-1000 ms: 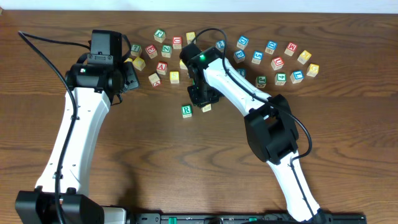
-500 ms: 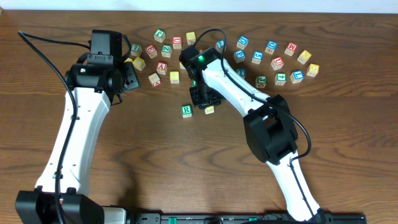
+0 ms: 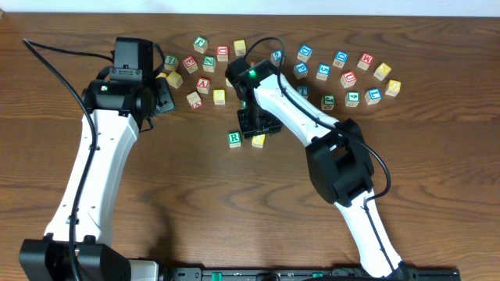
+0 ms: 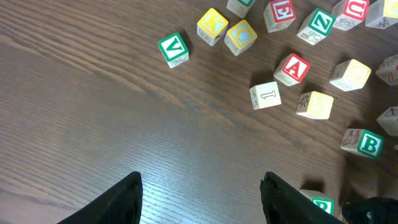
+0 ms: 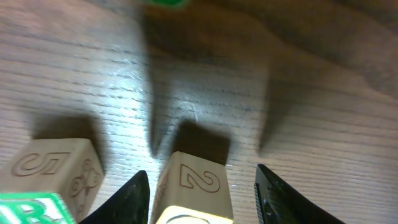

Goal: Spell out ROBOT
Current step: 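Lower yellow O block right of green R and open gripper, then grasp the green R block with the right gripper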

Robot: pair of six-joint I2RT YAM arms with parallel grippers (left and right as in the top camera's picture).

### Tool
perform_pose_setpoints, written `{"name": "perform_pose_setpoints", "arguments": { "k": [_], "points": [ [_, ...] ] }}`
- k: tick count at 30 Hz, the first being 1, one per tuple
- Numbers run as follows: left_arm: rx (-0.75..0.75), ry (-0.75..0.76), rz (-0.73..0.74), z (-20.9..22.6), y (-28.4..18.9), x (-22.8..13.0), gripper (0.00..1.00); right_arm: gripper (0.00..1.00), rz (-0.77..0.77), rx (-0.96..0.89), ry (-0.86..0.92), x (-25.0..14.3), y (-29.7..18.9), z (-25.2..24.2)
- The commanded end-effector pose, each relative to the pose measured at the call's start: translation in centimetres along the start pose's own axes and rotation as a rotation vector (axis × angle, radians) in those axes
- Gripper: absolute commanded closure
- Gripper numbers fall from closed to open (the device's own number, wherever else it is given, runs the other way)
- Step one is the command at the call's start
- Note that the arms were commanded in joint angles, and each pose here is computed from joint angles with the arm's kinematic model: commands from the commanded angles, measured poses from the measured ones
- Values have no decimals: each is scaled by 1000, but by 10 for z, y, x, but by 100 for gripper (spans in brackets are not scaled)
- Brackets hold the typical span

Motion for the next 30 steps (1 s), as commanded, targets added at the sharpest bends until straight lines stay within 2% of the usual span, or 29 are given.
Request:
{"name": "perform_pose_setpoints", "arguments": {
  "k": [1,5,16,30],
  "points": [
    [16,6,-29,3,-6,6,40,51,-99,50,-26,7,-37,8],
    [30,-3,-33,7,-6,7,40,53,-123,107,-72,6,-50,17],
    [68,-68,-33,31,-3,14,40,56,-141,209,-164,-4,-41,60],
    [73,-66,-20,32,-3,12,40,58,-194,50,-101,-9,-22,63]
  ]
}}
Point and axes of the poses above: each gripper's point midway between its finger pads, its own y axis out along the fingers, its own z axis along the line the jaws close on, x = y × z, the point moved 8 cm from there along -y, back along the fingers
